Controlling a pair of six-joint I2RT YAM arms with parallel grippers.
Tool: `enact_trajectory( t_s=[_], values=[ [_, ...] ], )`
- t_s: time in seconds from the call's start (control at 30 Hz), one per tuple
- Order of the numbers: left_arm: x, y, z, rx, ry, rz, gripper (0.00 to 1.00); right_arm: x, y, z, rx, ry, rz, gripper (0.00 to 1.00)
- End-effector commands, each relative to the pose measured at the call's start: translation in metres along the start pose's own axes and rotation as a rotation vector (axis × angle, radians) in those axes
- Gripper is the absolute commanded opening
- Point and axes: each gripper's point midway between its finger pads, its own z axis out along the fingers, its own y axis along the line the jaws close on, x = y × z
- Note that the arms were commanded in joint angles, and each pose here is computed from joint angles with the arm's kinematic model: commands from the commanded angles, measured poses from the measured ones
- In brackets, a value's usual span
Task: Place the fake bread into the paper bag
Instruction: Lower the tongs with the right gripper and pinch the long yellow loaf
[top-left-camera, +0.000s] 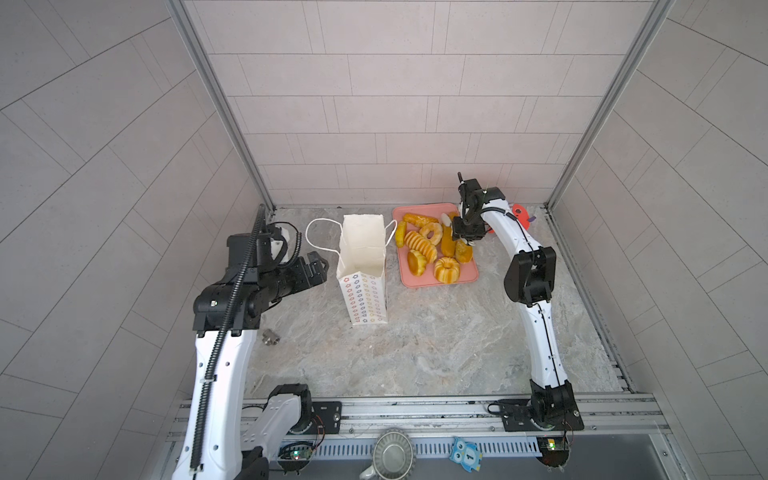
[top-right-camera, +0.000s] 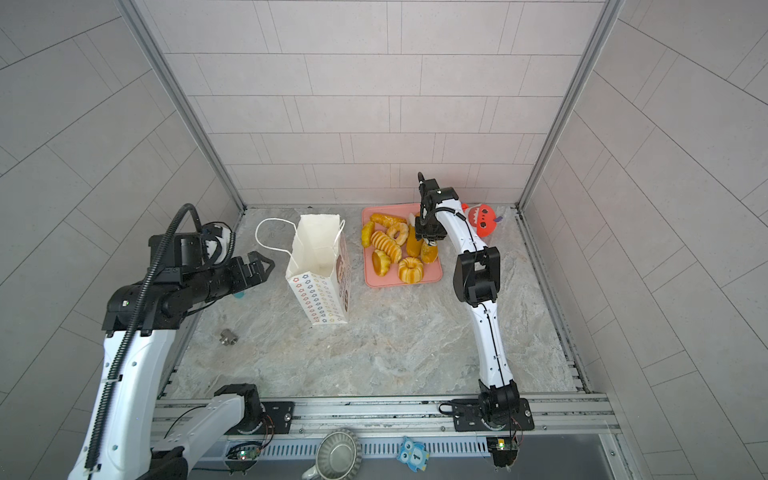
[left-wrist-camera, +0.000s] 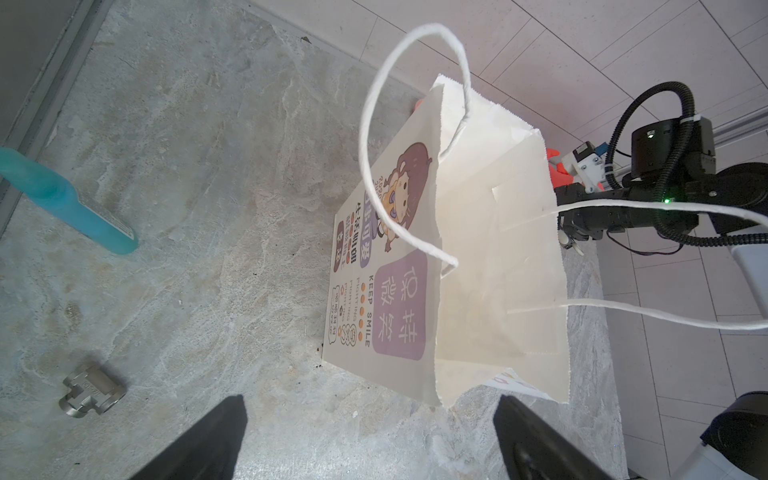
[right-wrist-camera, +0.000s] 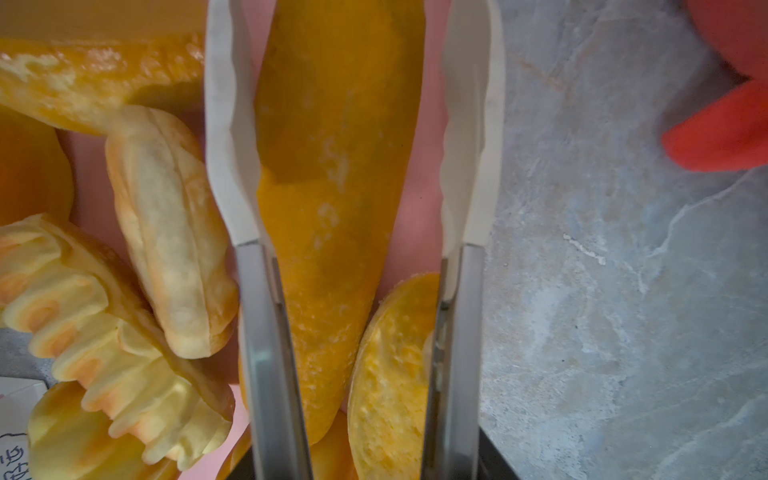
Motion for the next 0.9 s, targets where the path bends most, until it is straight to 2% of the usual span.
enact_trajectory(
  t_s=[0.0,0.33,0.87],
  values=[
    [0.004,0.002,0.0,-0.007,0.004,0.007,1.0,-0.006,0.0,0.0,-0.02,-0.011,0.022,0.53],
    [0.004,0.002,-0.001,-0.007,0.004,-0.003,1.0,-0.012,0.001,-0.011,-0.046,-0.034,0.036,0.41],
    [0.001,-0.004,-0.003,0.02,0.0,-0.015,1.0,-0.023,0.009,-0.071,-0.081,-0.143,0.033,0.37]
  ],
)
